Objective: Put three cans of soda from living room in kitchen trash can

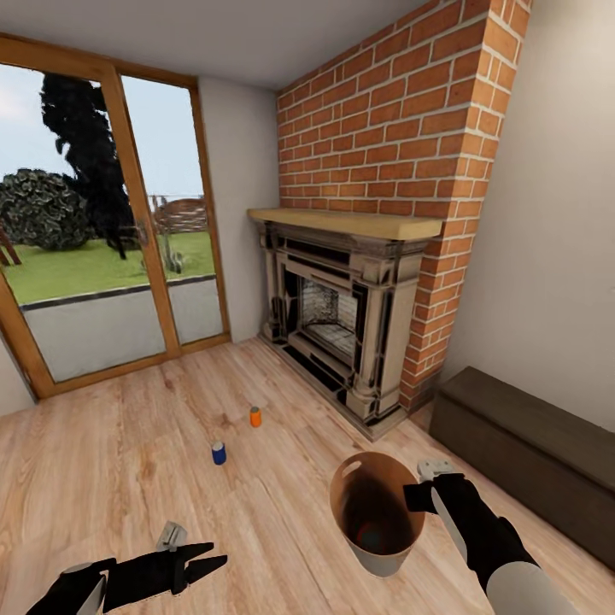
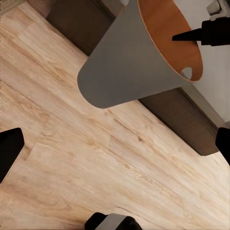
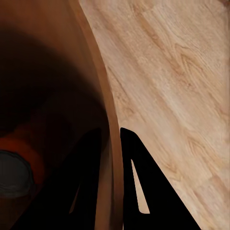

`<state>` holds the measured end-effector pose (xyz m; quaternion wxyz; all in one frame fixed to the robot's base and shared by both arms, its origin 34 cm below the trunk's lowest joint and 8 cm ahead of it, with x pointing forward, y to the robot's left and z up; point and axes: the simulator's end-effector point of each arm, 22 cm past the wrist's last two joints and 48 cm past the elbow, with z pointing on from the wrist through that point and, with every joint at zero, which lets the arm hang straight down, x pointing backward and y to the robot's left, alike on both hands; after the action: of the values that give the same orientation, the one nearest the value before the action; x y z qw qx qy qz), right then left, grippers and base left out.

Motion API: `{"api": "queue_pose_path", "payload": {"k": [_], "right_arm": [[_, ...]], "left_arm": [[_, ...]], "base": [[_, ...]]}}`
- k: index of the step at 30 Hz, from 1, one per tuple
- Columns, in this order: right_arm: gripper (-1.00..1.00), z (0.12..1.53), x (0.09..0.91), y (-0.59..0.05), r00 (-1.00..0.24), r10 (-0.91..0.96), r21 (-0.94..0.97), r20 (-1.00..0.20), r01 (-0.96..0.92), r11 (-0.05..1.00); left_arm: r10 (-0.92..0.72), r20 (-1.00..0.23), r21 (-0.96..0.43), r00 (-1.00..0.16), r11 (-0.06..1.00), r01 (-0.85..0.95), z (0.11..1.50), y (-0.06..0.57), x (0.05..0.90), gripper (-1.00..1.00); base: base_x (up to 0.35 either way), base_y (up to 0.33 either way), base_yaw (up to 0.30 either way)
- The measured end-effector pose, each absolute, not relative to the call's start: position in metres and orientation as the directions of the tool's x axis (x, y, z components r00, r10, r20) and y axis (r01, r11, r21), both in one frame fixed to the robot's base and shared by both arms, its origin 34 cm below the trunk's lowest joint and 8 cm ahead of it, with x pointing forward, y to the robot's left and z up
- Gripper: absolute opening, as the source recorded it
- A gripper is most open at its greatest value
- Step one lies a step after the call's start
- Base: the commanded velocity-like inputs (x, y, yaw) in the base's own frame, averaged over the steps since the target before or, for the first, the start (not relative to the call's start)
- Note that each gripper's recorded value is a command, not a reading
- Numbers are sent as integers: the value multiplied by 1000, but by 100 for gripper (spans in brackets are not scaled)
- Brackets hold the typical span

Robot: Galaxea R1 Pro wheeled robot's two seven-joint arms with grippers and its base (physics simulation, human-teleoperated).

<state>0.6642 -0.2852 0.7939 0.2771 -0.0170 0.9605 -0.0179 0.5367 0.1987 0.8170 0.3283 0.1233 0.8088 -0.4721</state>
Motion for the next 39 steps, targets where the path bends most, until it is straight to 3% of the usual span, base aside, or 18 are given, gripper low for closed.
{"api": "queue_pose_path", "payload": {"k": [12,23,33,39], "right_arm": [[-100,794,664,-286,-846,-45,-47,-531,-23,999],[-100,794,664,-284,-846,-44,-43,-531,-24,999],[-100,793,664,-281,-846,-43,-40,-531,-25,999],[-100,793,664,-282,-846,-46,-43,-531,-27,999]], "left_arm": [[-110,-647,-683,-754,524,509,817,199,537,100],[-111,-647,-683,-755,524,508,817,199,537,100],[-111,-645,-685,-756,523,507,817,199,536,100],[-111,-648,-682,-754,524,510,817,199,537,100]], "base": [[337,14,-4],[297,177,0],[149,277,0],[22,59,0]]}}
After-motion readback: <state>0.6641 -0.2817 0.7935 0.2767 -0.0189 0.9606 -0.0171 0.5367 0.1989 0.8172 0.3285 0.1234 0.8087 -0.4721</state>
